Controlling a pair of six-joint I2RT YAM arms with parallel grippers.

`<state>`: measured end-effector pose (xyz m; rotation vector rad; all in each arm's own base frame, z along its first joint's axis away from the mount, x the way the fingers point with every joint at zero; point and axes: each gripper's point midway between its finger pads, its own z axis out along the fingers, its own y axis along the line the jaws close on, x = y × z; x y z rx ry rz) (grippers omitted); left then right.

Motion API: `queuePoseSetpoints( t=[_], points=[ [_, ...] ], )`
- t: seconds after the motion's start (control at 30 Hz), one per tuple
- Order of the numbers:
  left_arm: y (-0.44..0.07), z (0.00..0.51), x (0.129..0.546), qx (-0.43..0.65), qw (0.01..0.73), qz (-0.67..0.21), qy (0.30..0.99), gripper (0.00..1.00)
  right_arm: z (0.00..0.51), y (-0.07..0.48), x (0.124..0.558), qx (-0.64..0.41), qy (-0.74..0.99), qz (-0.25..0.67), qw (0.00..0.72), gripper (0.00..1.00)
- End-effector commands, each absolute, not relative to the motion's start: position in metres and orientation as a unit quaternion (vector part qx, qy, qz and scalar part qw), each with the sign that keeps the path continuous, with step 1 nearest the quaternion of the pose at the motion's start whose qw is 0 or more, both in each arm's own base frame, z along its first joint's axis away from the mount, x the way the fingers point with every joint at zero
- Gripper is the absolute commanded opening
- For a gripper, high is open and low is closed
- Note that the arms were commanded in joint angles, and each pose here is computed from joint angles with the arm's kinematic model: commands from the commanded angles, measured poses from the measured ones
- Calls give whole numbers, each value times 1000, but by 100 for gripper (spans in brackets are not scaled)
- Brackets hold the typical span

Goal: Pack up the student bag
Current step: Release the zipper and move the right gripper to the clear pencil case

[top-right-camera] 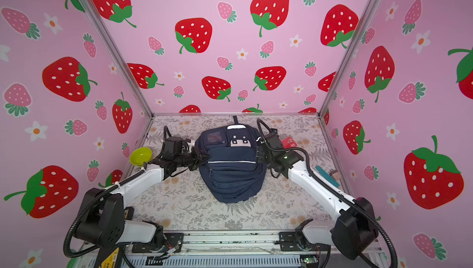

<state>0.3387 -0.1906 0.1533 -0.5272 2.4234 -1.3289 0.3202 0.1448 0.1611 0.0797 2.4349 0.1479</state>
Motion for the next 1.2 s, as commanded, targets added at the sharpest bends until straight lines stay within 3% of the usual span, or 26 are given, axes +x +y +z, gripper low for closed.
queuePoseSetpoints(
  t=[0.0,0.3,0.37,0.43,0.7,1.17],
  points=[
    [-198,175,332,-118,152,-487,852,0,114,90,318,66,955,3,290,78],
    [-200,181,325,-95,155,-496,849,1,62,51,344,101,963,10,249,76],
    [-201,188,323,-92,158,-506,843,18,56,47,347,100,964,-1,248,76],
    [-202,194,320,-87,163,-511,840,28,50,42,352,105,962,-5,250,74],
    [-199,224,300,-51,190,-505,841,45,33,32,364,107,965,-18,237,67],
    [-195,240,279,-33,204,-503,839,47,20,37,356,92,970,-4,225,43]
  ],
)
